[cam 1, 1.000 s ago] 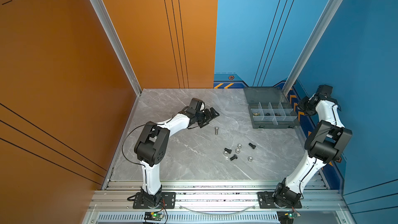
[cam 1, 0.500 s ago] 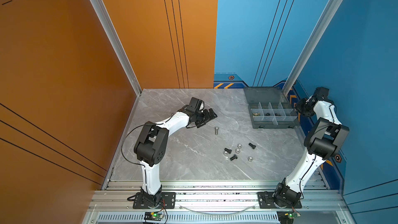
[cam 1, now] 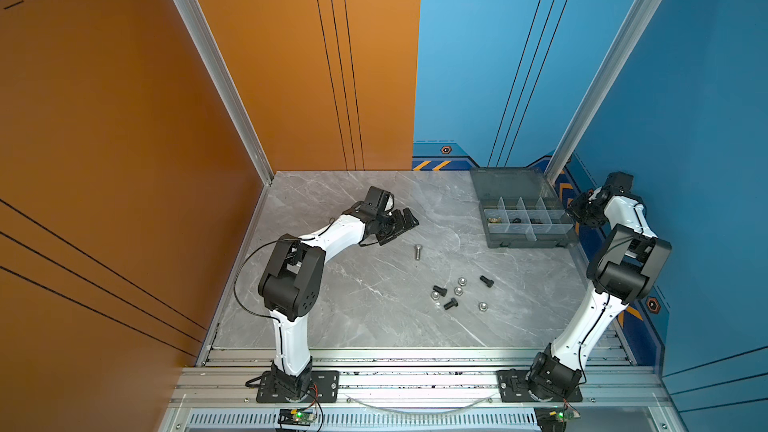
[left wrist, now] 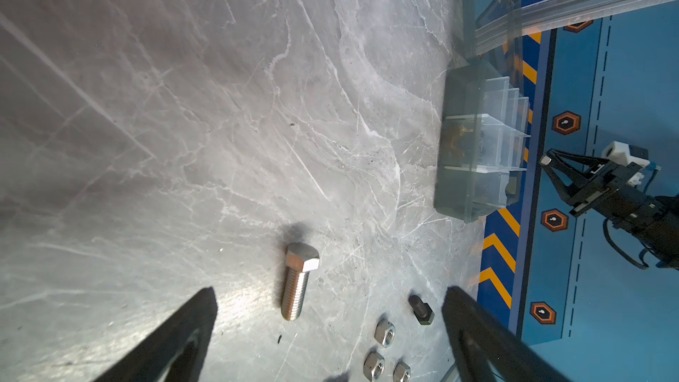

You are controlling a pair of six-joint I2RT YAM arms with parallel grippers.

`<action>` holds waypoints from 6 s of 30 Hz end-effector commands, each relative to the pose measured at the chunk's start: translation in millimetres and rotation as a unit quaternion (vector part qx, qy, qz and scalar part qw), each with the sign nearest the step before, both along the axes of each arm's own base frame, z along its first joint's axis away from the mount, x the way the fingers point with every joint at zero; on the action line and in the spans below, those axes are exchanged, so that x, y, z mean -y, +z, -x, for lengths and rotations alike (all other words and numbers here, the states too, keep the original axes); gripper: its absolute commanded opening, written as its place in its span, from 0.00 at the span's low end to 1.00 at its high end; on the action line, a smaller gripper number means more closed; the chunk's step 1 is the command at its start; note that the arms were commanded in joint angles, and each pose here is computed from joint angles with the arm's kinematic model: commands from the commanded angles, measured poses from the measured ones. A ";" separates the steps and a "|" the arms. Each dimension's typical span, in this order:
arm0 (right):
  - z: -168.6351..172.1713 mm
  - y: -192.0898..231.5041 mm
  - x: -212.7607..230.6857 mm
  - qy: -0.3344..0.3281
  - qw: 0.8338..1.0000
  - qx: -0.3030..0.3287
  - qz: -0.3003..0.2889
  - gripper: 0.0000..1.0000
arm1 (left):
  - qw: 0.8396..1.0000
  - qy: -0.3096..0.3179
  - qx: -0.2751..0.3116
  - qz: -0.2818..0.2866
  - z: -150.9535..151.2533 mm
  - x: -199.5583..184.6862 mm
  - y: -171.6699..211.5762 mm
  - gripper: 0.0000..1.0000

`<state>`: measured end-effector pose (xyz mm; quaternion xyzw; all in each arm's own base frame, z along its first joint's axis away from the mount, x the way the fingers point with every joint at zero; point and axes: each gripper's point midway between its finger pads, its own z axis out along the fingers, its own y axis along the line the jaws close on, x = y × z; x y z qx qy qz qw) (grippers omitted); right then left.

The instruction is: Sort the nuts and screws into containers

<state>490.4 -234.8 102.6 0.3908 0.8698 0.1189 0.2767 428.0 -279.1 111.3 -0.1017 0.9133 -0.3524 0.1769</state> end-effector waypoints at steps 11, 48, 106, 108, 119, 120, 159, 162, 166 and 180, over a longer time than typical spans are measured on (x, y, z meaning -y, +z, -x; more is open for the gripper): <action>-14.5 -15.5 22.0 -0.009 1.000 -0.001 0.002 0.06 | 0.999 0.002 0.035 -0.013 -11.2 -5.9 21.3 0.98; -23.1 -41.2 -0.3 0.011 0.999 -0.037 0.001 0.26 | 1.000 0.004 0.028 -0.013 -8.5 -18.5 13.5 0.98; 216.3 -41.3 -354.1 0.412 0.885 -0.206 0.069 0.46 | 0.998 -0.041 0.049 0.020 46.4 -32.3 32.5 0.98; 212.8 -41.7 -361.9 0.405 0.890 -0.198 0.064 0.46 | 0.998 -0.042 0.049 0.020 47.3 -32.3 32.1 0.98; 195.1 -59.0 -382.9 0.363 0.908 -0.197 0.076 0.46 | 0.997 -0.050 0.048 0.022 48.7 -31.0 30.6 0.98; 194.6 -60.8 -384.3 0.363 0.907 -0.199 0.076 0.46 | 0.997 -0.049 0.047 0.021 48.3 -32.1 28.9 0.98; 201.1 -87.3 -384.9 0.360 0.894 -0.244 0.108 0.19 | 0.998 -0.039 0.044 0.027 50.8 -43.4 21.3 0.98; 199.3 -83.2 -384.8 0.362 0.895 -0.238 0.106 0.14 | 0.998 -0.038 0.046 0.026 50.6 -44.7 21.4 0.98; 188.8 -64.5 -390.2 0.369 0.903 -0.207 0.077 0.09 | 0.998 -0.037 0.045 0.027 49.8 -45.7 21.0 0.98; 111.2 23.3 -302.1 0.272 0.958 -0.084 0.026 0.07 | 0.997 -0.039 0.050 0.035 47.0 -46.2 24.8 0.98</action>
